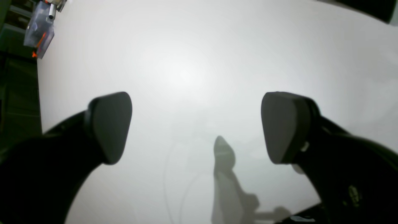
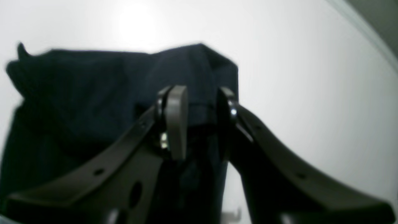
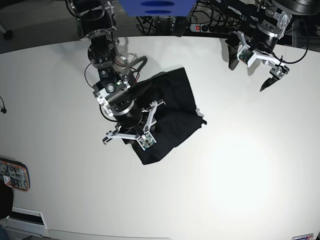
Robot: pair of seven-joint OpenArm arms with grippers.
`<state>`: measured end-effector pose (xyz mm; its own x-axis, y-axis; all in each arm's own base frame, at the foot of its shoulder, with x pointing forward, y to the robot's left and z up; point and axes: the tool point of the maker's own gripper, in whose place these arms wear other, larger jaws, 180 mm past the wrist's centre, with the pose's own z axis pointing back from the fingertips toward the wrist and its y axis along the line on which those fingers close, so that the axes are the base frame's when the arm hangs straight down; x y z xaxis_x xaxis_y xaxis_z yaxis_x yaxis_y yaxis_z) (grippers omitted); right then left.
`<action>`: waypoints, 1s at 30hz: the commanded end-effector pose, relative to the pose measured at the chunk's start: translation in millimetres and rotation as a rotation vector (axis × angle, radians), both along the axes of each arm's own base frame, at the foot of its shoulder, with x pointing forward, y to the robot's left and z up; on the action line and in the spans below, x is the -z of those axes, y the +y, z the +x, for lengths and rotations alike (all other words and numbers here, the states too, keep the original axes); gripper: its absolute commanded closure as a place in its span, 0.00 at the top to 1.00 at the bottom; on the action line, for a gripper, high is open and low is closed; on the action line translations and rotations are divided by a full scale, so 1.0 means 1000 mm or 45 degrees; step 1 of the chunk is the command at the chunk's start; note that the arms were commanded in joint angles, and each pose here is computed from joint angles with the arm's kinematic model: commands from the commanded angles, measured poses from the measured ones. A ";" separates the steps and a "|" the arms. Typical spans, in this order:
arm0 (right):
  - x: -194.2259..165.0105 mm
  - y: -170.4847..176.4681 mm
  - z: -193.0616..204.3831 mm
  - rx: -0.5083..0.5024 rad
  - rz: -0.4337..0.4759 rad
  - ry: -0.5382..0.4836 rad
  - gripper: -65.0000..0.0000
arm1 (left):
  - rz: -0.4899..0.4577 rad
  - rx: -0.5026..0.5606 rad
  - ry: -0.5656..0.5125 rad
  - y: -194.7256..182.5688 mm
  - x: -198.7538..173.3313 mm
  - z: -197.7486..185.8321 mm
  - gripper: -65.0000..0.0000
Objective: Fold the T-shirt properly
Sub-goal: 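Release the fold and regrip the shirt bundle with the right gripper, then drag the folded bundle with the right gripper toward the table center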
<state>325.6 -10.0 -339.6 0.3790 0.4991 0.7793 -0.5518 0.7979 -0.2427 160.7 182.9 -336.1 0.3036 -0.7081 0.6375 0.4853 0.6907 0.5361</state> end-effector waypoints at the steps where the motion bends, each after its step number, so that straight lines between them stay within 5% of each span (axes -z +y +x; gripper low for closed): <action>1: -0.008 0.002 0.007 0.002 0.026 -0.039 0.25 | -0.006 0.012 -0.033 -0.002 -0.007 0.002 1.00; 5: 0.005 0.002 0.004 0.000 0.015 0.003 0.28 | -0.006 0.012 -0.031 -0.002 -0.007 0.001 1.00; 14: 0.007 0.007 -0.002 -0.067 0.006 0.017 0.72 | -0.006 0.012 -0.031 -0.002 -0.007 0.001 1.00; 25: 0.007 0.006 0.002 -0.029 0.032 0.031 0.74 | -0.006 0.012 -0.033 -0.002 -0.007 0.002 1.00; 30: 0.036 0.006 -0.006 -0.036 0.009 0.131 0.74 | -0.006 0.012 -0.033 -0.002 -0.007 0.002 1.00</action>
